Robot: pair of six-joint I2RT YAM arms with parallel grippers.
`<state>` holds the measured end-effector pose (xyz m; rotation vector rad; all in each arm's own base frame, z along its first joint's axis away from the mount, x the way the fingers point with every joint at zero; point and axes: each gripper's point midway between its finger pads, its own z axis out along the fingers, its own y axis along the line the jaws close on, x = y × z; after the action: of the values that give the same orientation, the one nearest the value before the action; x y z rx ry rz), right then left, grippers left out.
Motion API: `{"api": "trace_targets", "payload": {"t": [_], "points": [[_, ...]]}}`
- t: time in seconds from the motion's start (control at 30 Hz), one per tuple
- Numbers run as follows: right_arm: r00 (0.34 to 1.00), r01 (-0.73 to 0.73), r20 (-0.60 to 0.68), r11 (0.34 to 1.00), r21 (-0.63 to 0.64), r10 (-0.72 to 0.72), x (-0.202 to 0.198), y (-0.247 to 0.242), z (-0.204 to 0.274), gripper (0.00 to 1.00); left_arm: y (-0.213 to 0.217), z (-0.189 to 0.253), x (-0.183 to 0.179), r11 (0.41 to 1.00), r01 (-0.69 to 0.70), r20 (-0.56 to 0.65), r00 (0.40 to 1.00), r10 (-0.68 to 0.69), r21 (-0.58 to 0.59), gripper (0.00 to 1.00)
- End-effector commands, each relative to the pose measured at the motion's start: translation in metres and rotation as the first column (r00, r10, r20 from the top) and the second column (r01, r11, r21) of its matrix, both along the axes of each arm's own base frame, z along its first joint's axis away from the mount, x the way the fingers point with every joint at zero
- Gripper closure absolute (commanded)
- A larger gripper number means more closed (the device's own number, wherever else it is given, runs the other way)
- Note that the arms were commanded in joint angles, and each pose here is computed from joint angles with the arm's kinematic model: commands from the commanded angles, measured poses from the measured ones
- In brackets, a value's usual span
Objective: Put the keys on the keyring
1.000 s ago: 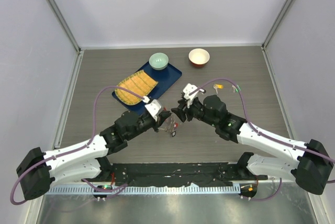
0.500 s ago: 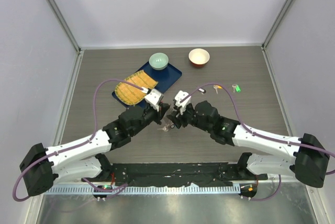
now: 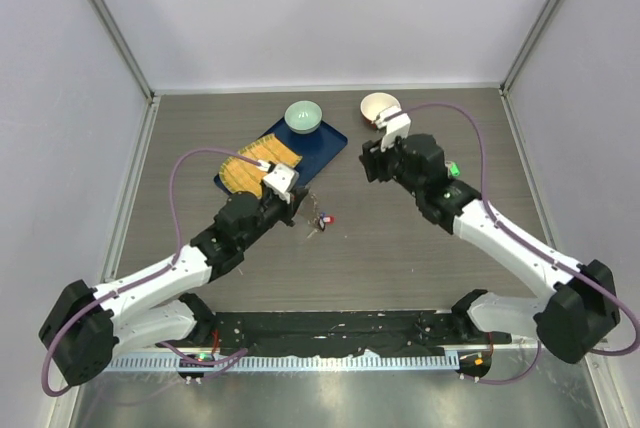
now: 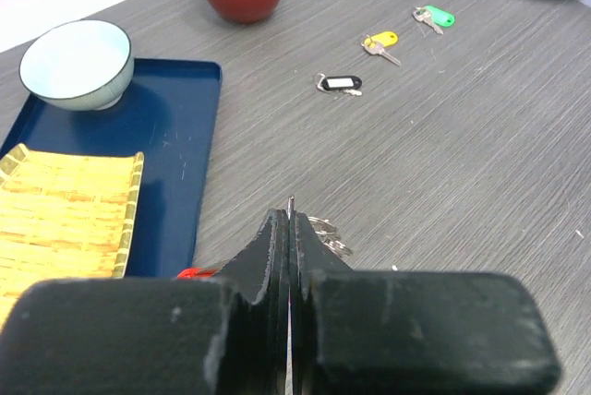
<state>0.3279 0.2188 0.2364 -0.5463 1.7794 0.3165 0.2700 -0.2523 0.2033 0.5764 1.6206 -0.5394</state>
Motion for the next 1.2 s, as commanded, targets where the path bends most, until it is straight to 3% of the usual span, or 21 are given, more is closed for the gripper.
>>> {"api": "trace_targets", "payload": {"t": [0.0,0.1,0.4,0.57,0.97,1.17], "points": [[0.988,0.064,-0.144,0.998,0.000,-0.063,0.033,-0.021,-0.021,0.43,-0.004,0.028,-0.001,0.997,0.049,0.112,0.993,-0.042,-0.055,1.00],[0.971,0.142,-0.188,0.990,-0.024,-0.144,0.060,-0.045,-0.036,0.47,0.001,0.027,-0.005,0.997,0.049,0.116,0.992,-0.042,-0.058,1.00],[0.929,0.117,-0.340,0.986,-0.115,-0.150,0.118,-0.066,-0.118,0.60,0.009,0.025,-0.016,0.995,0.053,0.105,0.994,-0.044,-0.085,1.00],[0.896,0.061,-0.427,0.985,-0.159,-0.124,0.129,-0.061,-0.149,0.64,0.012,0.020,-0.020,0.996,0.057,0.101,0.994,-0.049,-0.075,1.00],[0.877,0.023,-0.468,0.981,-0.194,-0.113,0.137,-0.061,-0.177,0.75,0.012,0.019,-0.020,0.996,0.055,0.098,0.994,-0.048,-0.069,1.00],[0.872,0.003,-0.478,0.979,-0.202,-0.101,0.139,-0.060,-0.183,0.75,0.011,0.017,-0.020,0.996,0.058,0.094,0.994,-0.052,-0.067,1.00]]}}
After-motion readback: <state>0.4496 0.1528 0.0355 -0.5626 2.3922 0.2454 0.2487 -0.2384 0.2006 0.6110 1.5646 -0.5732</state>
